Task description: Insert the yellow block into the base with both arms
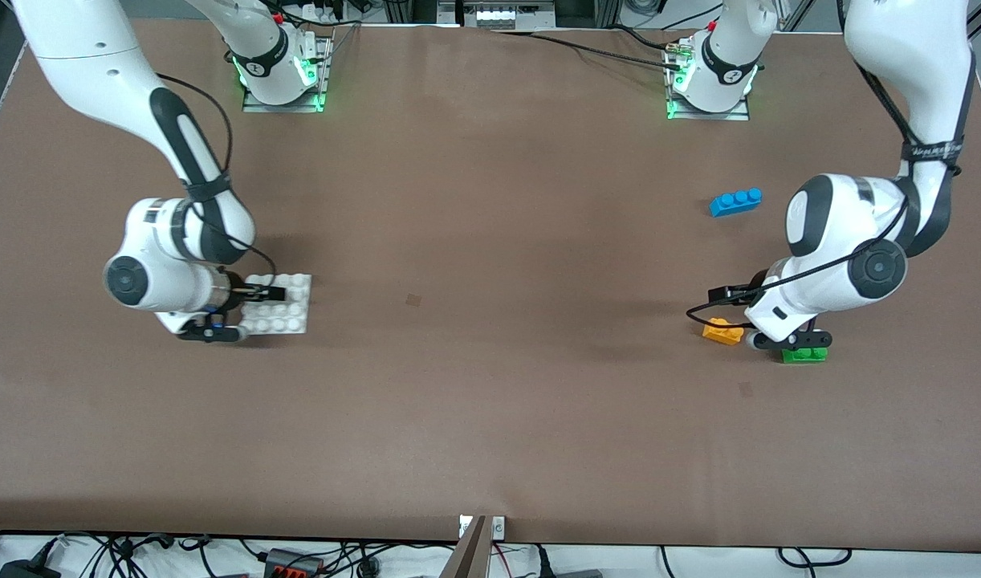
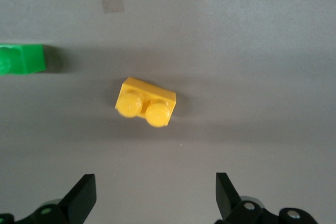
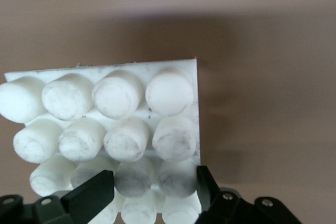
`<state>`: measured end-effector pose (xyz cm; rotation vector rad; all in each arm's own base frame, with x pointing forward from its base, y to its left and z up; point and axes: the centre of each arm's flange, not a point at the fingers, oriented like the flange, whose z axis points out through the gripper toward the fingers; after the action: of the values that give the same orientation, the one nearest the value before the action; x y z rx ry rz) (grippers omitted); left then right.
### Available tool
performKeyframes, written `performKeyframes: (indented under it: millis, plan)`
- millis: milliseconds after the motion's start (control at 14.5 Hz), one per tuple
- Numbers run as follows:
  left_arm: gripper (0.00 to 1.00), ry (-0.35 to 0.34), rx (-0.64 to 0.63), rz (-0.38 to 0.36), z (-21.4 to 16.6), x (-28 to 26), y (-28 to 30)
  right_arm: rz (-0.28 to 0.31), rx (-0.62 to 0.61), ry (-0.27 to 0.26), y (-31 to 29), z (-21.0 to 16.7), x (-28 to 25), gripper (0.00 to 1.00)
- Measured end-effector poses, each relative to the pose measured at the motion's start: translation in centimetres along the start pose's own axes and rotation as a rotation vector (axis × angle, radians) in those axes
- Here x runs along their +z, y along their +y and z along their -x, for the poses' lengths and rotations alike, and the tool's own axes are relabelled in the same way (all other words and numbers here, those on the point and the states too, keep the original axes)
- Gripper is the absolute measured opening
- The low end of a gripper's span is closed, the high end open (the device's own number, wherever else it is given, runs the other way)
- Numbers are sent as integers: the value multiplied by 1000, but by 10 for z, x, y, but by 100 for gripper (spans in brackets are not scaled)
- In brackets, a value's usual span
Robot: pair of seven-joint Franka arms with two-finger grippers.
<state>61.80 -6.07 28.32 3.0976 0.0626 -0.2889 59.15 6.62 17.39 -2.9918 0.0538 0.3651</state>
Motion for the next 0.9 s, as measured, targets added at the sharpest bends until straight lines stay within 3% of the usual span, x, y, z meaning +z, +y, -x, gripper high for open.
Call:
performKeyframes:
  millis: [415,622,899]
  plan:
    - [100,29,195,0,-10,23,3,-90,10,-4,-111,4,17,73]
    - [100,57,275,0,-17,29,-9,-92,29,6,-188,7,27,73]
    - [100,69,288,2,-22,39,-25,-90,2,26,-277,16,43,73]
